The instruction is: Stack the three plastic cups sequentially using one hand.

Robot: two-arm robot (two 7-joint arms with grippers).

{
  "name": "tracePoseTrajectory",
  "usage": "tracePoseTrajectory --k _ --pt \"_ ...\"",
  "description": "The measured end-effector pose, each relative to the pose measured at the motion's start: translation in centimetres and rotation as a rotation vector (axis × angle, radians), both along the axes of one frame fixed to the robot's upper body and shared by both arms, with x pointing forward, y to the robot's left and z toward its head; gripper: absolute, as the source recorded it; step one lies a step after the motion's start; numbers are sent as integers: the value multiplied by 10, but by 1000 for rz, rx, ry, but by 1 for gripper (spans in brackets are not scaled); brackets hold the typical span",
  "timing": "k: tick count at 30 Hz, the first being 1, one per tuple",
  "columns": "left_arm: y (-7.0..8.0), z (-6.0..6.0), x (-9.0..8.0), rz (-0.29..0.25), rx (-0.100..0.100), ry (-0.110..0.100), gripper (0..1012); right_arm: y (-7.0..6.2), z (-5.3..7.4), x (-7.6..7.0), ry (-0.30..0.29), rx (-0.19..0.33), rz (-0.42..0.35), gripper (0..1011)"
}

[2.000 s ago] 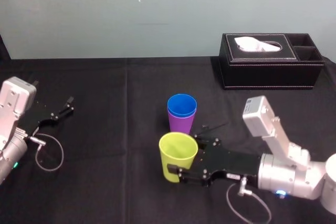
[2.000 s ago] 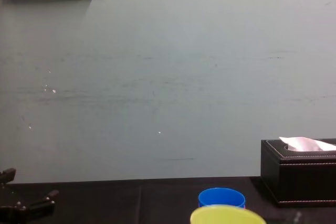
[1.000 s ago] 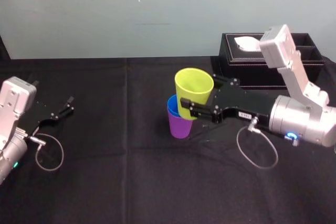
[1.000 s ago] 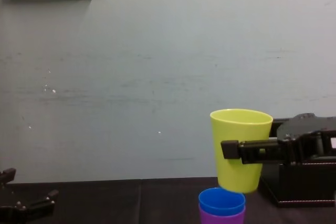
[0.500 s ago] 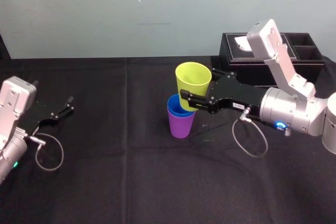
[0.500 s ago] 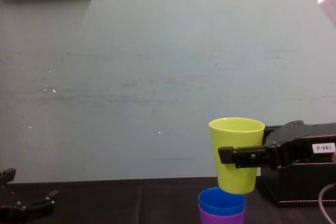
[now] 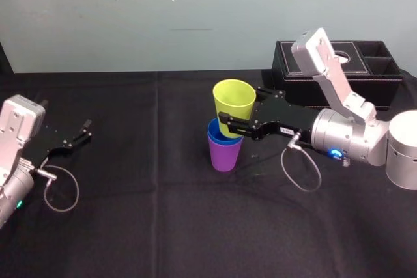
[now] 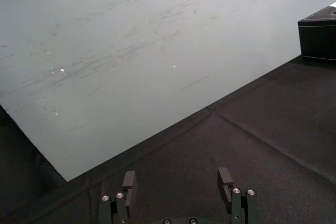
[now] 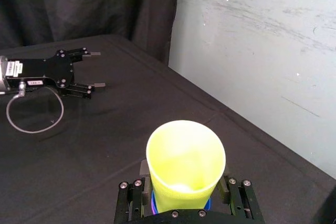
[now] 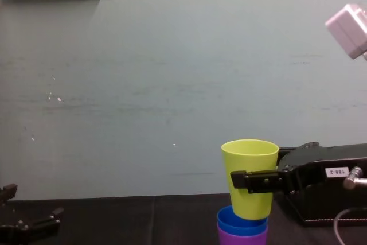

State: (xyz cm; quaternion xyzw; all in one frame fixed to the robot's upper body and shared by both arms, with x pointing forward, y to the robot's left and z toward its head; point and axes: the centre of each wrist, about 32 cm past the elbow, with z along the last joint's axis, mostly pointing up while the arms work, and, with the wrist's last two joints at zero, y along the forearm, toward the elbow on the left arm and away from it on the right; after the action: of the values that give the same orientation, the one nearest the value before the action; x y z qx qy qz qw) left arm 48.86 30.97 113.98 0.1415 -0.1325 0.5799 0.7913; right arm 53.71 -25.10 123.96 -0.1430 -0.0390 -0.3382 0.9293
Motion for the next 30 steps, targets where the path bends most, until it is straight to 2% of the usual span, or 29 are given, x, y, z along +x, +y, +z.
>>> tracePoseTrajectory --k 30 --pt "0 0 0 0 0 0 1010 8 -15 12 22 -13 -8 732"
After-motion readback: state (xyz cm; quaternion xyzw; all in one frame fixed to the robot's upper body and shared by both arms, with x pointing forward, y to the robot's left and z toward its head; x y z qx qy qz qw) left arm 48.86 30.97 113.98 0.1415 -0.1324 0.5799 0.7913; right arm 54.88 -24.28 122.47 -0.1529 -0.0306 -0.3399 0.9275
